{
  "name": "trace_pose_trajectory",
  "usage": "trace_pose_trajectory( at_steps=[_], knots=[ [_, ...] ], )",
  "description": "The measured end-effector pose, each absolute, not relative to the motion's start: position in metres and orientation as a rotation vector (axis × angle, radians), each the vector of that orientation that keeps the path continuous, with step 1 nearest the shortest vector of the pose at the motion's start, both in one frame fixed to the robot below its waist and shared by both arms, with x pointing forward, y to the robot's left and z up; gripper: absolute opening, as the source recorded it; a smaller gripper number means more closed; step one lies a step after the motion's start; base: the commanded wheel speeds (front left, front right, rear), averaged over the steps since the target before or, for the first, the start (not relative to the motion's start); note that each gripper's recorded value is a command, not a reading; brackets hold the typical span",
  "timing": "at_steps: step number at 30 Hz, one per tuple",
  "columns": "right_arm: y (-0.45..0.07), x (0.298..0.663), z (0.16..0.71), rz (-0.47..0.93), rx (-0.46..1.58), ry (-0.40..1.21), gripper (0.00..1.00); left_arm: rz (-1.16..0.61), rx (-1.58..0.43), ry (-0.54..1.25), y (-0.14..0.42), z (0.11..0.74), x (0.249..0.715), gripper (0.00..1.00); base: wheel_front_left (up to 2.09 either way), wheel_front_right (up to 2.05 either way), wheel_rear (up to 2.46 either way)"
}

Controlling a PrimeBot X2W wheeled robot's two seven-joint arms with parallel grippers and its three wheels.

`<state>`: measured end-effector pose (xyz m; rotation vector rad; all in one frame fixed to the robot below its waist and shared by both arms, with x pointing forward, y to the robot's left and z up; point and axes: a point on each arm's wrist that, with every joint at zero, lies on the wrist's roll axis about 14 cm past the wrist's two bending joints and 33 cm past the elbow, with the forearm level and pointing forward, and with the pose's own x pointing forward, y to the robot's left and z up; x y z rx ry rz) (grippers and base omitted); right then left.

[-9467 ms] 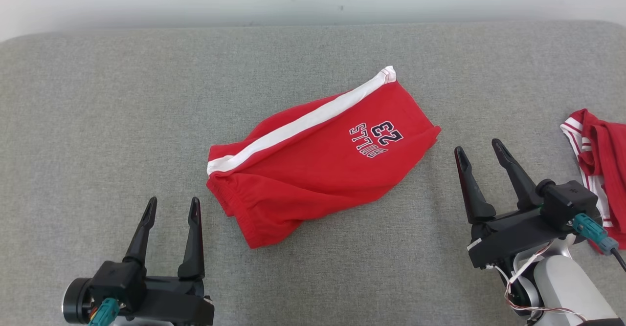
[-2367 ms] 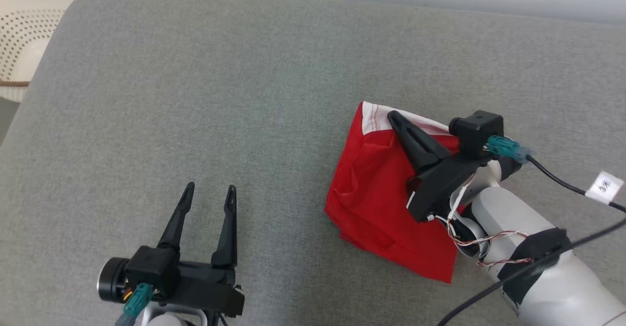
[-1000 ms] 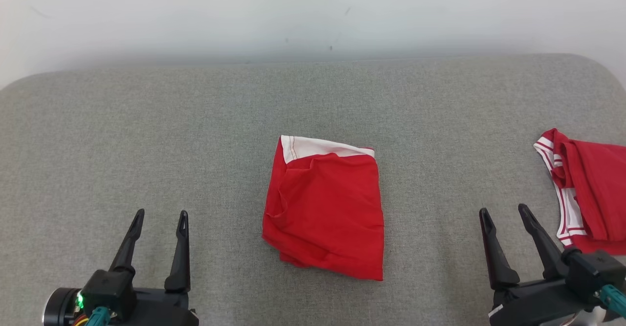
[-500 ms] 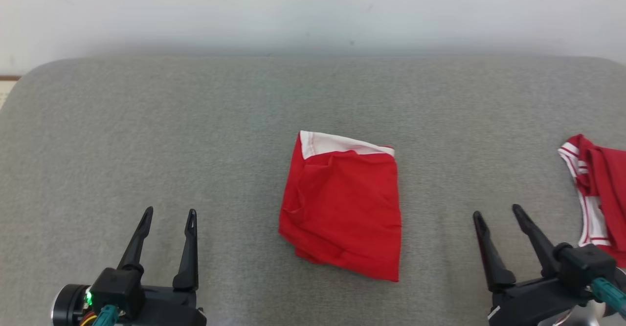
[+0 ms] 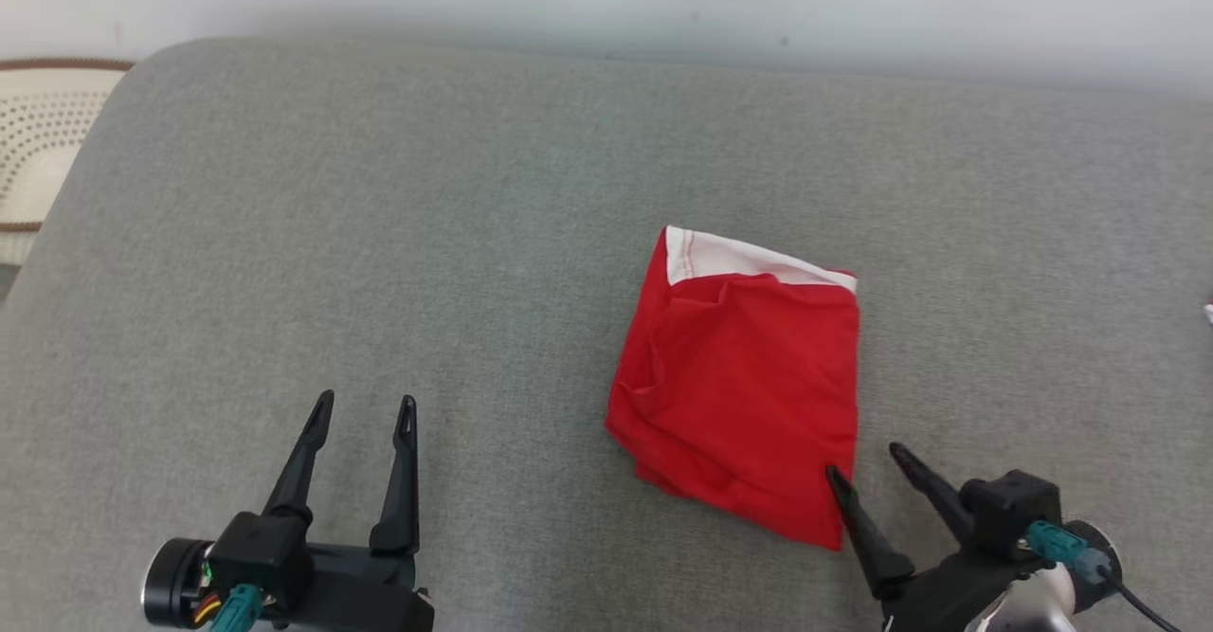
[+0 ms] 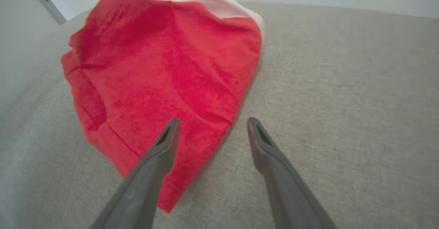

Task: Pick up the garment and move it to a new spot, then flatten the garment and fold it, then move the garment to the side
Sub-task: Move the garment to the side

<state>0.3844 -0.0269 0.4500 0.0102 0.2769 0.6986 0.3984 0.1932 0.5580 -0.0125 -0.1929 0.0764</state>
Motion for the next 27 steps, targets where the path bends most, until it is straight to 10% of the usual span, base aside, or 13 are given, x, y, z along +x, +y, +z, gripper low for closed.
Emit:
trace_pose_trajectory(
  at_steps=[12,14,15,27],
  knots=[
    [0.005,0.389,0.405,0.765,0.089,0.427,1.00,0.097,-0.007,-0.157,0.199,0.542,0.406,1.00,0.00,0.00,0.00],
    [0.006,0.388,0.404,0.763,0.106,0.438,0.45,0.092,-0.006,-0.160,0.198,0.543,0.408,1.00,0.00,0.00,0.00],
    [0.006,0.388,0.404,0.763,0.110,0.441,0.00,0.090,-0.005,-0.163,0.197,0.543,0.410,1.00,0.00,0.00,0.00],
    [-0.035,0.393,0.409,0.711,-0.017,0.413,0.00,0.013,-0.017,-0.190,0.174,0.547,0.428,1.00,0.00,0.00,0.00]
  ],
)
